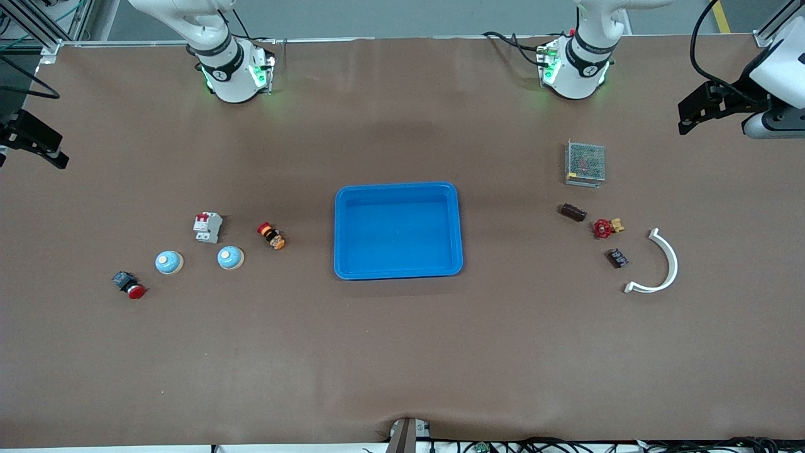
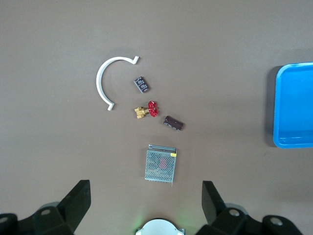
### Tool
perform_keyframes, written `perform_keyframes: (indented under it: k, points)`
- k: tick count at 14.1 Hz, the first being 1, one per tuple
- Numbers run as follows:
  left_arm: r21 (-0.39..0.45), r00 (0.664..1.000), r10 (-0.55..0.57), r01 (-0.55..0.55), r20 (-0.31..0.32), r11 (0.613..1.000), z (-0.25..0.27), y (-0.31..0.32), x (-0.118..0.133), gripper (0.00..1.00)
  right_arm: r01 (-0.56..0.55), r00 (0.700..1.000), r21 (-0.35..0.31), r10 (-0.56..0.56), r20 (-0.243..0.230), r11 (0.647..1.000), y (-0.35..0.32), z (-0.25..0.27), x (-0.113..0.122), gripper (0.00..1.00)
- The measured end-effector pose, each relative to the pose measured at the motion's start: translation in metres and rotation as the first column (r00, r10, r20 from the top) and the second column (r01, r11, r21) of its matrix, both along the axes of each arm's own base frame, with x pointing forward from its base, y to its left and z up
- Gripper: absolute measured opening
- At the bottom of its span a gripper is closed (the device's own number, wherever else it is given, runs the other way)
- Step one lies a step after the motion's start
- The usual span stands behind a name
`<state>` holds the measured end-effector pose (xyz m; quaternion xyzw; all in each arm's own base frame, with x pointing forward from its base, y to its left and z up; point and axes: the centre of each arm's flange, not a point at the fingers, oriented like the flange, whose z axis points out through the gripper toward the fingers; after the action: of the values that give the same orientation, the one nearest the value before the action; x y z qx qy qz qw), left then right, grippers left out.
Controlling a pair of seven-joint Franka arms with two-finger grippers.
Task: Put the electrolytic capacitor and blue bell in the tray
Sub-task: 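Reach the left gripper to a brown capacitor while the right gripper reaches a bell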
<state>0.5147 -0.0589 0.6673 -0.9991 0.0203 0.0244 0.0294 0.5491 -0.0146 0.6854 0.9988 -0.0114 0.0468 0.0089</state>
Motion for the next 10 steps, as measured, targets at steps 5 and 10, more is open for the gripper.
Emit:
perform_keyframes:
  k: [5, 10]
  points:
    - [0.001, 1.000, 0.031, -0.031, 0.001, 1.000, 0.000, 0.005, 0.000, 1.00, 0.001, 1.000, 0.000, -0.001, 0.000, 1.000, 0.000, 0.000, 0.000, 1.00]
    - [0.006, 0.998, 0.052, -0.052, -0.038, 0.999, -0.020, 0.006, 0.010, 1.00, 0.004, 1.000, 0.000, -0.004, 0.000, 1.000, -0.001, 0.000, 0.000, 1.00]
